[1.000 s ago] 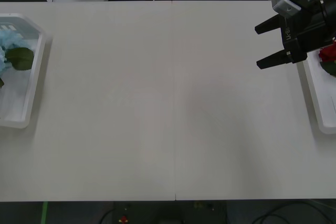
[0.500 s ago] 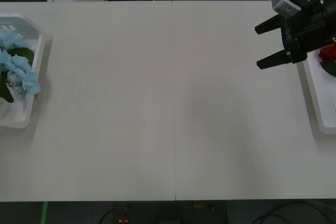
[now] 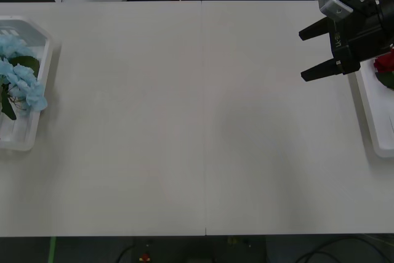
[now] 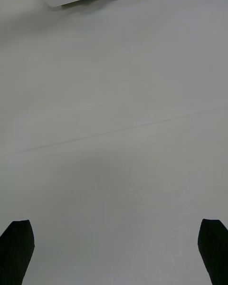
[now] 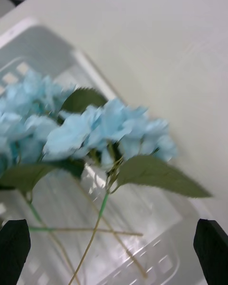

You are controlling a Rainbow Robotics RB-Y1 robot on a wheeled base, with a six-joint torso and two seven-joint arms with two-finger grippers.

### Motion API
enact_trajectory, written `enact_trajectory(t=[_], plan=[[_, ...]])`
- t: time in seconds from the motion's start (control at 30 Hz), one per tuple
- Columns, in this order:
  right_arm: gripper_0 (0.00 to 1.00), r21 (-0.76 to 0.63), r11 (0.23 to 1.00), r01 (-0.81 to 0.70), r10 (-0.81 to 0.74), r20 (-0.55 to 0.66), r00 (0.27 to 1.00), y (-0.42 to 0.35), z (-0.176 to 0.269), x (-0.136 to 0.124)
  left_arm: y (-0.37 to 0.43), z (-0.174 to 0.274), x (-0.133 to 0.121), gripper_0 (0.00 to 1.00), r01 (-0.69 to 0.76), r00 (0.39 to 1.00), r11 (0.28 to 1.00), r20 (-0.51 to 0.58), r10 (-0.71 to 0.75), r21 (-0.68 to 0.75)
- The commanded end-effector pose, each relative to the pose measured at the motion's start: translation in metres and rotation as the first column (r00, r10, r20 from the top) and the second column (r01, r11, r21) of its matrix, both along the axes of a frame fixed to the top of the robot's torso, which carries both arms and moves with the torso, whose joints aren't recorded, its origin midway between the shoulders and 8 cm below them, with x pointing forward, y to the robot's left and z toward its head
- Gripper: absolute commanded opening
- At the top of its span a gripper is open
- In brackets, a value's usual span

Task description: Put the red flowers into the right box and the blue flowers into the left box

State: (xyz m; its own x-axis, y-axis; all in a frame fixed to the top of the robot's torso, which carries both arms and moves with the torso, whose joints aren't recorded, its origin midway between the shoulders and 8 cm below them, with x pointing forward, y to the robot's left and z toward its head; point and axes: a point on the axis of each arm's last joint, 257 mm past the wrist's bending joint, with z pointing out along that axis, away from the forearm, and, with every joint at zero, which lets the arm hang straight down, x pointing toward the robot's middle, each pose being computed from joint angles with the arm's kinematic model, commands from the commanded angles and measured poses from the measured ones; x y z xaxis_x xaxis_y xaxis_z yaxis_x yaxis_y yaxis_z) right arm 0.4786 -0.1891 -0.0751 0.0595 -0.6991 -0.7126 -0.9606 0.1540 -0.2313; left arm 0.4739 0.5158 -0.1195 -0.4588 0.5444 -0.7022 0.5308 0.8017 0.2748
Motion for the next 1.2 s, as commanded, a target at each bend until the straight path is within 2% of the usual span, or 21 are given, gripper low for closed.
enact_trajectory(t=[0.03,0.13,0.27,0.53,0.97,1.2], plan=[[1.00,-0.001,1.000,0.008,-0.008,0.021,1.000,-0.008,0.010,0.001,-0.057,0.041,0.000,1.00,0.204,0.977,0.979,0.066,-0.203,-0.020],[1.00,-0.001,1.000,0.008,-0.008,0.021,1.000,-0.008,0.010,0.001,-0.096,0.044,-0.006,1.00,0.291,0.956,0.949,0.073,-0.284,-0.123],[1.00,-0.001,1.000,0.008,-0.008,0.021,1.000,-0.008,0.010,0.001,-0.165,0.046,-0.007,1.00,0.439,0.898,0.871,0.065,-0.436,-0.221],[1.00,-0.001,1.000,0.008,-0.008,0.021,1.000,-0.008,0.010,0.001,-0.251,0.047,-0.003,1.00,0.576,0.807,0.765,0.053,-0.588,-0.290],[1.00,-0.001,1.000,0.008,-0.008,0.021,1.000,-0.008,0.010,0.001,-0.324,0.031,0.017,1.00,0.626,0.766,0.729,0.043,-0.641,-0.278],[1.00,-0.001,1.000,0.008,-0.008,0.021,1.000,-0.008,0.010,0.001,-0.366,0.030,0.011,1.00,0.695,0.701,0.673,0.028,-0.713,-0.253]])
